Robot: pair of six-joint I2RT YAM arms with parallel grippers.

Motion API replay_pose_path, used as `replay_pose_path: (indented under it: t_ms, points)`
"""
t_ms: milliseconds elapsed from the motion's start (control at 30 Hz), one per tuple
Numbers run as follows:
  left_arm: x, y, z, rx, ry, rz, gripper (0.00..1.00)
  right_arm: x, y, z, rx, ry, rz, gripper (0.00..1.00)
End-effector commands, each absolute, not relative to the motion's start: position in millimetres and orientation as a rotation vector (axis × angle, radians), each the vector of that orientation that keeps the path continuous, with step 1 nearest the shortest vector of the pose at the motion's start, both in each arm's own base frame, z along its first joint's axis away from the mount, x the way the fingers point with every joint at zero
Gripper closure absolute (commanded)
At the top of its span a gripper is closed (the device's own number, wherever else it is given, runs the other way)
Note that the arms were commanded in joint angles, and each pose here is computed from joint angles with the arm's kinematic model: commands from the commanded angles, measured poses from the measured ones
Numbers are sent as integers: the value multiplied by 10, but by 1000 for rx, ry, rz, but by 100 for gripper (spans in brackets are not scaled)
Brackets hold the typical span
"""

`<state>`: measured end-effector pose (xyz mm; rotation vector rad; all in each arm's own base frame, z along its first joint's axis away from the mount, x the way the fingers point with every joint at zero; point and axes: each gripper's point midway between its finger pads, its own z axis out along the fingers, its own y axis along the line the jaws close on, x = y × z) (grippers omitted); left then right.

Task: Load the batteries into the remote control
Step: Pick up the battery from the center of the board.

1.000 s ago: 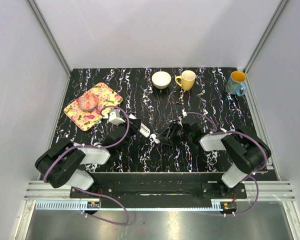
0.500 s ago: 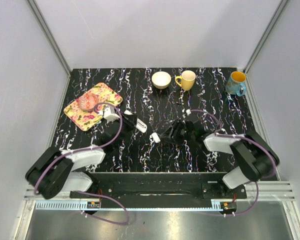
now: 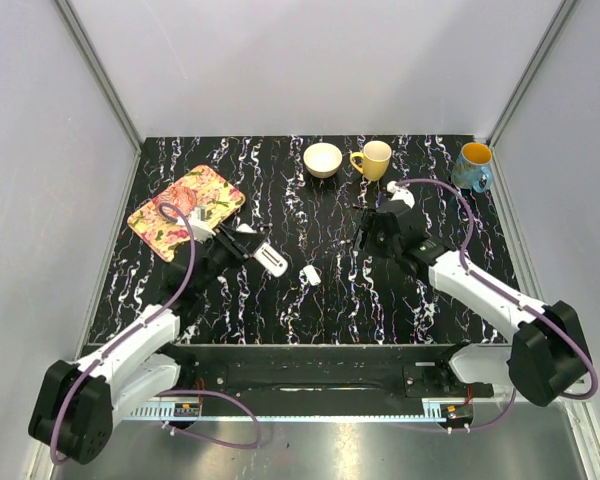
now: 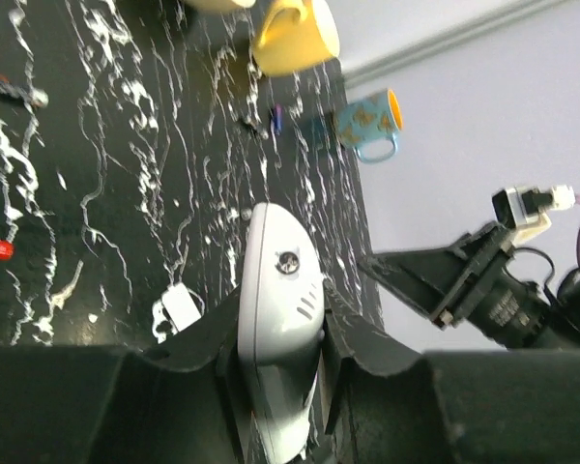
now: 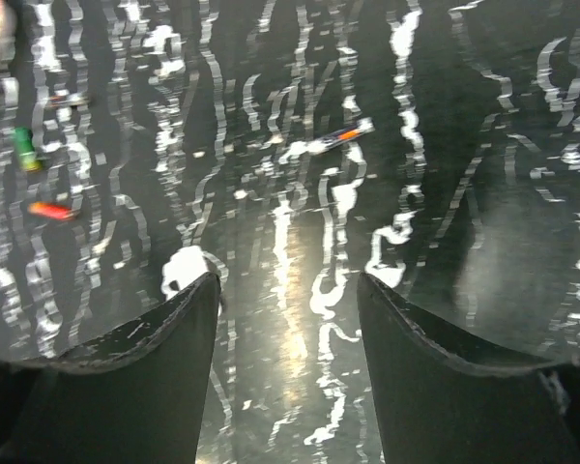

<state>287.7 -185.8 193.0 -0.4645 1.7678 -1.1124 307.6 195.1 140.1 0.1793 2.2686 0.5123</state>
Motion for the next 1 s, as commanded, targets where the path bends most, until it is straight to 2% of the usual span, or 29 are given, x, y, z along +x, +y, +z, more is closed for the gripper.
replay_pose_path:
  t_ms: [0,67,100,167,533,767,967]
  points:
    - [2507,-2199,2029,-260,1905,-1476,99,3286,1518,1408,151,2247,152,33]
    - [2403,-2304,2070,-165,1900,-1594,90,3347,1532,1300,127,2284,129,32]
    - [2392,-2302,2073,-159,1892,-1620,90,3404,1555,1308,120,2290,130,31]
    - [2313,-2313,2121,-125,1845,-1690,100,3459,1587,1090,118,2366,131,31]
    - [2187,-2226,2157,-77,1828,-1619,100,3830,1859,649,172,2444,207,34]
    - [2072,-2232,2307,-19,1728,-1691,100,3930,1924,751,325,2384,312,38]
    - [2077,-2259,2320,26,1764,-1671,100,3865,1879,775,345,2358,320,39]
